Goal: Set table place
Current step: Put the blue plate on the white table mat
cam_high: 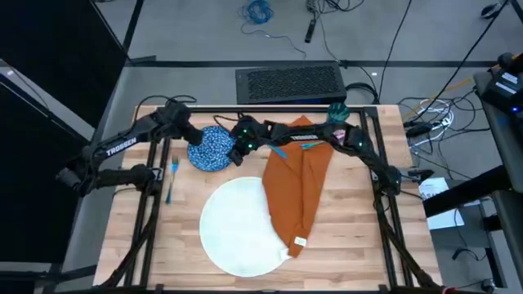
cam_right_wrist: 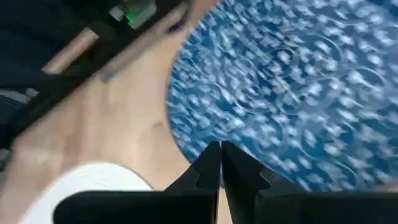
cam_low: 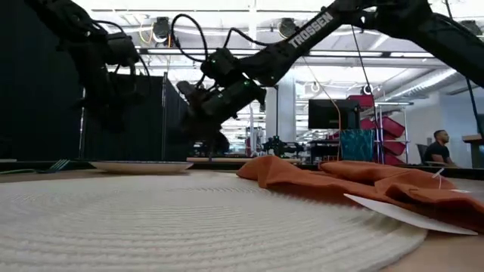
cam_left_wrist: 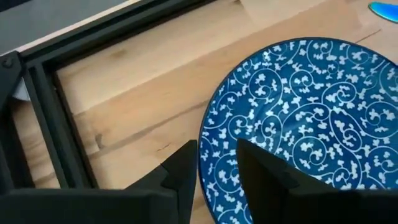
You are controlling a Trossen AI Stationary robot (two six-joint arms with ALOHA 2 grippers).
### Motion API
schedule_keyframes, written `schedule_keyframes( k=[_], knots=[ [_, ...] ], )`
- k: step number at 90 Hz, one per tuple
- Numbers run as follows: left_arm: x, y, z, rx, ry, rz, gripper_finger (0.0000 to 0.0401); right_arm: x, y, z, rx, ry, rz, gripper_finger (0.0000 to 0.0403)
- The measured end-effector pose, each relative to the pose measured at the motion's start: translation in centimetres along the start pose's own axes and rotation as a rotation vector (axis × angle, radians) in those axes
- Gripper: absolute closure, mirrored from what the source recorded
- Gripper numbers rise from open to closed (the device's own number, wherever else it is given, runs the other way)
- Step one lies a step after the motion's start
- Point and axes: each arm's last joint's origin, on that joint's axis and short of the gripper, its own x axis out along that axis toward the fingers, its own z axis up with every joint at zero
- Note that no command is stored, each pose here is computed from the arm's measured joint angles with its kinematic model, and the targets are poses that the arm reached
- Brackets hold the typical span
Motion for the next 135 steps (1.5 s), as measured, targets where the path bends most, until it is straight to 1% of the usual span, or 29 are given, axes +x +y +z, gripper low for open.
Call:
schedule_keyframes(
  k=[19,30,38,51,59,80,110,129,135],
  knots=[
    [0.0,0.0,0.0,0.001,0.001,-0.003,0.0302,0.2,-0.8,0.0,-0.005,-0.014,-0.058,0.0403],
    [0.0,0.0,0.0,0.0,0.001,-0.003,0.0302,0.5,-1.3,-0.6,-0.008,0.007,-0.103,0.0403],
    [0.0,0.0,0.0,0.001,0.001,-0.002,0.0302,0.5,-1.3,-0.5,-0.017,0.007,-0.104,0.0403],
    [0.0,0.1,0.0,0.001,-0.006,0.048,0.0302,0.5,-1.4,-0.7,-0.026,0.02,-0.124,0.0403],
    [0.1,0.1,0.0,0.001,-0.002,0.052,0.0302,0.6,-1.3,-1.1,-0.036,0.049,-0.139,0.0403],
    [1.0,0.0,0.0,0.006,0.038,0.057,0.0302,0.5,-1.3,-1.2,-0.044,0.062,-0.149,0.0403],
    [1.1,0.0,0.3,0.005,0.02,0.05,0.0302,0.4,-1.1,-1.5,-0.069,0.089,-0.173,0.0403],
    [1.2,-0.1,0.2,0.008,0.025,0.021,0.0302,0.4,-1.1,-1.6,-0.061,0.106,-0.178,0.0403],
    [1.2,-0.2,0.2,0.009,0.029,-0.004,0.0302,0.4,-1.1,-1.7,-0.059,0.11,-0.18,0.0403]
  ],
)
